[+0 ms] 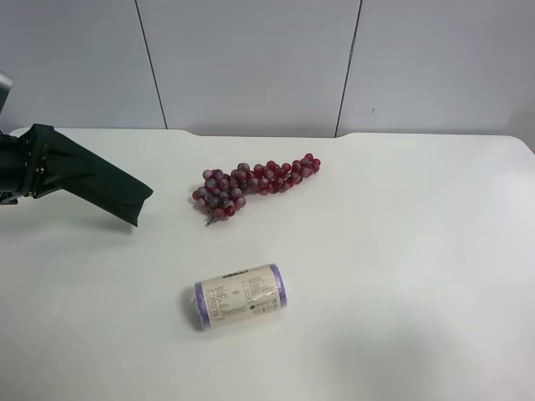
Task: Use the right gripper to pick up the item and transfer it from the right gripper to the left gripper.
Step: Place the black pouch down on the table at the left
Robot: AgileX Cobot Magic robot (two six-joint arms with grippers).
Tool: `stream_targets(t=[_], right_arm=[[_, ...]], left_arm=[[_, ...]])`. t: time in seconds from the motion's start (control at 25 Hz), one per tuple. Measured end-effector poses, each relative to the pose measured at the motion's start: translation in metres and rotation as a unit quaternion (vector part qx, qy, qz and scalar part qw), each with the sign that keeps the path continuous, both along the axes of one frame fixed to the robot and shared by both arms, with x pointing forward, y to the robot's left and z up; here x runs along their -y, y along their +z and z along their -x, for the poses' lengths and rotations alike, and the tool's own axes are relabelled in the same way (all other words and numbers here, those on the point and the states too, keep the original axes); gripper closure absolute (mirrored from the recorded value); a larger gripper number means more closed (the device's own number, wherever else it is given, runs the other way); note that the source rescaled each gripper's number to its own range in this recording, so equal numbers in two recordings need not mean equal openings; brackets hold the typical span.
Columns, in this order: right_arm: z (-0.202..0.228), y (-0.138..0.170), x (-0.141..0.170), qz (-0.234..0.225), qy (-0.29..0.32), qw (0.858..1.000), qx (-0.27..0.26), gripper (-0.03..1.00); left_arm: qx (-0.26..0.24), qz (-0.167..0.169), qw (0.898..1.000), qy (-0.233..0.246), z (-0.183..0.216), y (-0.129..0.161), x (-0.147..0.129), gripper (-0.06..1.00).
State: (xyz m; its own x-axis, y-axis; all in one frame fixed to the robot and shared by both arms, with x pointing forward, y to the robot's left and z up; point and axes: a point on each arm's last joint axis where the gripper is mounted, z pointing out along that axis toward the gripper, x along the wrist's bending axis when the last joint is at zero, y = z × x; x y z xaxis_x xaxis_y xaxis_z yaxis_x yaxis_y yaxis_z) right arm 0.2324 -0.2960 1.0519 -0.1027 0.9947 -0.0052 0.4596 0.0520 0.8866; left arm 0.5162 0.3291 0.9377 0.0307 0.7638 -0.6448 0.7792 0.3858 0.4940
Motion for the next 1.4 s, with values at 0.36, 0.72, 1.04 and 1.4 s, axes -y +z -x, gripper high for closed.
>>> stream_targets(t=[0.36, 0.72, 1.04, 1.4], right_arm=[[0.0, 0.0, 0.0, 0.0, 0.0, 1.0, 0.0, -0.03], [0.0, 0.0, 0.0, 0.0, 0.0, 1.0, 0.0, -0.03], [0.0, 0.0, 0.0, 0.0, 0.0, 1.0, 0.0, -0.03], [0.0, 0.0, 0.0, 0.0, 0.0, 1.0, 0.0, -0.03]], left_arm=[[0.017, -0.023, 0.999, -0.021, 0.0, 0.0, 0.0, 0.83], [-0.009, -0.059, 0.998, 0.027, -0.001, -0.006, -0.01, -0.04], [0.009, -0.099, 0.994, 0.038, -0.004, -0.007, -0.016, -0.05], [0.048, -0.21, 0.974, 0.069, -0.012, 0.016, -0.034, -0.05]])
